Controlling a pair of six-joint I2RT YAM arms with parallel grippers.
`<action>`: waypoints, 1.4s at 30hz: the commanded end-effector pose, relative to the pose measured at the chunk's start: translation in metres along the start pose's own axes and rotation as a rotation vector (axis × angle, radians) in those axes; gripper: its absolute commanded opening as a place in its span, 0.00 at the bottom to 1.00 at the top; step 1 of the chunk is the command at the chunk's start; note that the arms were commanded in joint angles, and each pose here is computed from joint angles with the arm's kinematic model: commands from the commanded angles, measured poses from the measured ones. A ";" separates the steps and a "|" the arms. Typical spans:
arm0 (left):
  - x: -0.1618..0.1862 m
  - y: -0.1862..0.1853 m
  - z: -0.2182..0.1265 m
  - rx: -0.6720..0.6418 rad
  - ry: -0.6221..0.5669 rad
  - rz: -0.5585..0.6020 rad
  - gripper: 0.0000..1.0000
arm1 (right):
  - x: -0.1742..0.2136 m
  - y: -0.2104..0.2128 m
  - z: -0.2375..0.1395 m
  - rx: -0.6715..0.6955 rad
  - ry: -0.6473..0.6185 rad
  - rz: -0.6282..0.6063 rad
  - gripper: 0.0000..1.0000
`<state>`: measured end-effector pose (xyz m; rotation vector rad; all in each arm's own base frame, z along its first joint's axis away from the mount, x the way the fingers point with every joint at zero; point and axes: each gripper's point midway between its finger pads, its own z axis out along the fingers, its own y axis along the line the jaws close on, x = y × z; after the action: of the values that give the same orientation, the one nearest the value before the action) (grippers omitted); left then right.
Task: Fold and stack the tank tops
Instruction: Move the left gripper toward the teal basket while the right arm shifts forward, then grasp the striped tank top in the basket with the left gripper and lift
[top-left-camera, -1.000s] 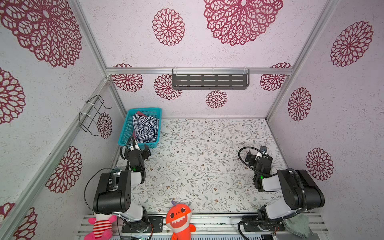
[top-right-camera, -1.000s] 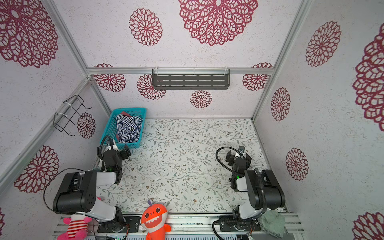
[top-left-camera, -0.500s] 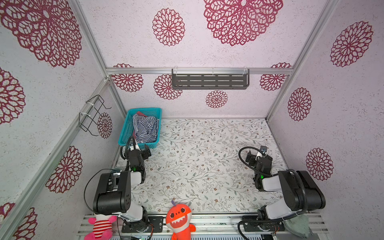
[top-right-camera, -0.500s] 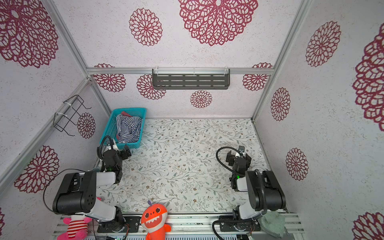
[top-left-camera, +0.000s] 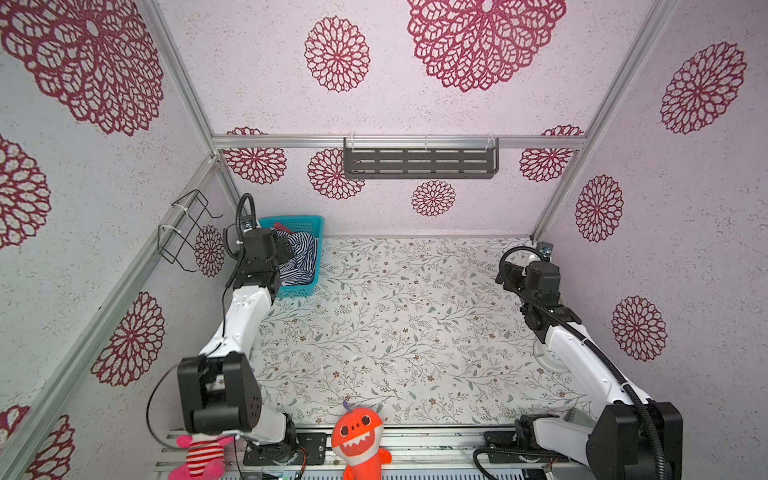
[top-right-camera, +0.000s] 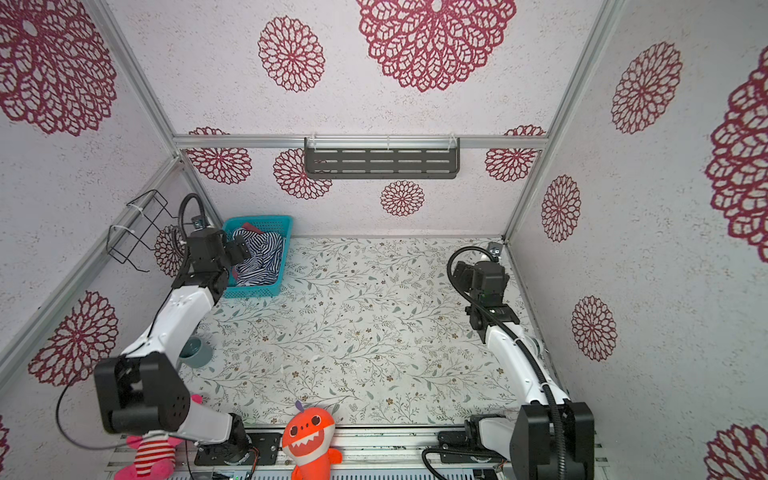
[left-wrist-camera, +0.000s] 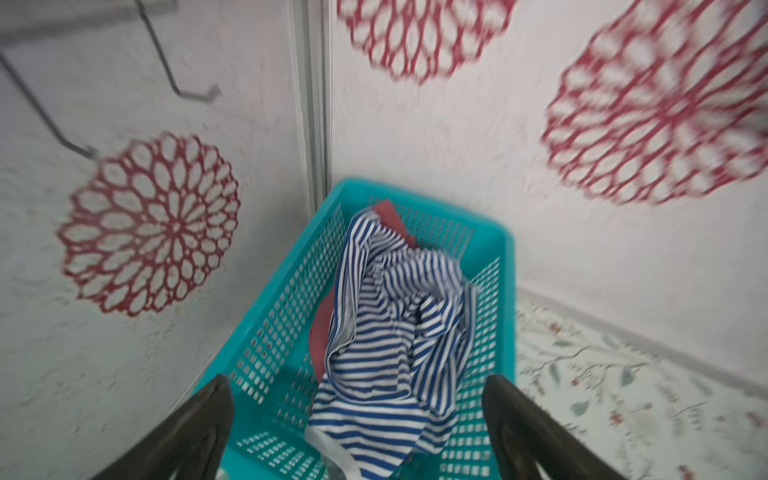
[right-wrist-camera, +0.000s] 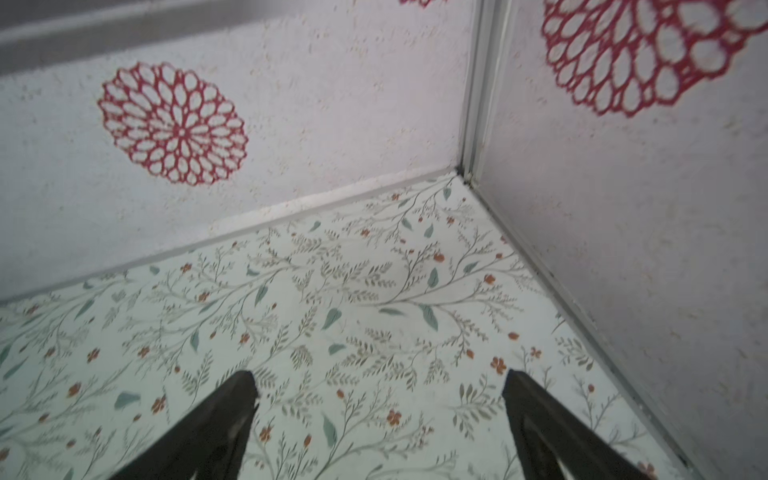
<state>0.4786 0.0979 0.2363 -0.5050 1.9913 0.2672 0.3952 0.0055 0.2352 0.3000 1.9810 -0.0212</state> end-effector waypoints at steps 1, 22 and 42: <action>0.051 0.015 0.024 -0.086 0.180 0.027 0.93 | 0.036 0.017 -0.008 -0.005 0.195 -0.070 0.96; 0.077 -0.021 0.131 -0.031 0.367 -0.037 0.01 | 0.086 0.053 -0.014 -0.064 0.326 -0.196 0.98; -0.152 -0.138 -0.202 0.400 -0.248 0.186 0.00 | 0.060 0.077 0.026 -0.222 0.446 -0.047 0.86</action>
<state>0.4582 -0.0422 0.4576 -0.1417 1.7696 0.0443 0.4086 0.0863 0.1681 0.1277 2.4043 0.1821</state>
